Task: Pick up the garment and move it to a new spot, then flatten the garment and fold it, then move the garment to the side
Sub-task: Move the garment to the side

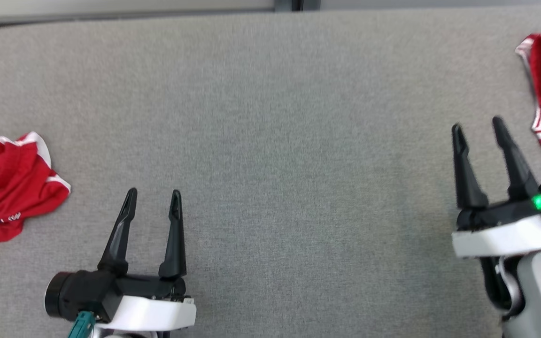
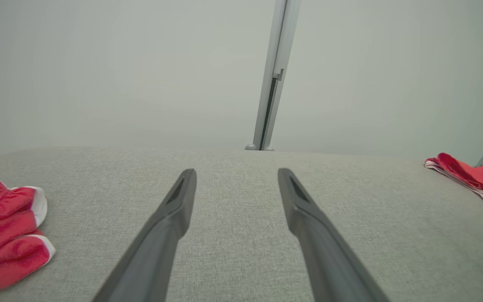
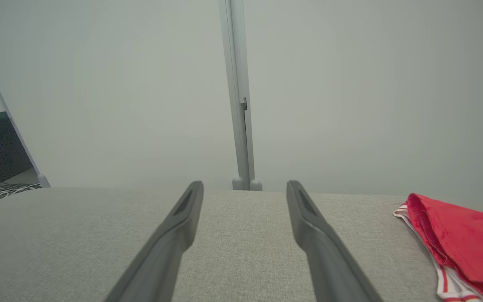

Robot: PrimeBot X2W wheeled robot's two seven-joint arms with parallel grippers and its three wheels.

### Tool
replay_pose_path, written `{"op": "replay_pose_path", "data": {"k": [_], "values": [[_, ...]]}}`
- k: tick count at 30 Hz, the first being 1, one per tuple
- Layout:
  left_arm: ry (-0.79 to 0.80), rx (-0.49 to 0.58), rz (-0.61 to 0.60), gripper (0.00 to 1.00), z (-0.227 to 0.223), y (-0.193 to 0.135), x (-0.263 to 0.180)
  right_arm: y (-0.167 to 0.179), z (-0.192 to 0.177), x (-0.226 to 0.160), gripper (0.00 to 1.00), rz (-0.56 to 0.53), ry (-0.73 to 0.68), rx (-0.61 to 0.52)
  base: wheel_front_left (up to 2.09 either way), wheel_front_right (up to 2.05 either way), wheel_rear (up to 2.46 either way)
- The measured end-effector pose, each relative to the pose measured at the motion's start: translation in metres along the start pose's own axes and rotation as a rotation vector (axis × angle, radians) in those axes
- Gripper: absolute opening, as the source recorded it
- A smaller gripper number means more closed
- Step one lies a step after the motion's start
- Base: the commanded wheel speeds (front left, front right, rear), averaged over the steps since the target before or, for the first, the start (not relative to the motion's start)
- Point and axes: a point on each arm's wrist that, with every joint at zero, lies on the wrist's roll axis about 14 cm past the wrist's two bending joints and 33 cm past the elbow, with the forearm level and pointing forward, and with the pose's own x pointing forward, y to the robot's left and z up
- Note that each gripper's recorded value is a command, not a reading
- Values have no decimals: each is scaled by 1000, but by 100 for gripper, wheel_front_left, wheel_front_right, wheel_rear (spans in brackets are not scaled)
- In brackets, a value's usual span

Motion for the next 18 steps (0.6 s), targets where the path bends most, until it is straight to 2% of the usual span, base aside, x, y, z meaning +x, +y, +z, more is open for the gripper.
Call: {"op": "replay_pose_path", "data": {"k": [6,12,18], "values": [[-32,-2,14,100,18,0,-26,21,24,-45,100,-28,-62,46,0,0,0],[-61,5,33,100,32,5,-61,34,8,-103,100,-66,-7,84,0,0,0],[-53,22,36,100,30,7,-82,37,8,-127,100,-86,-10,88,0,0,0]]}}
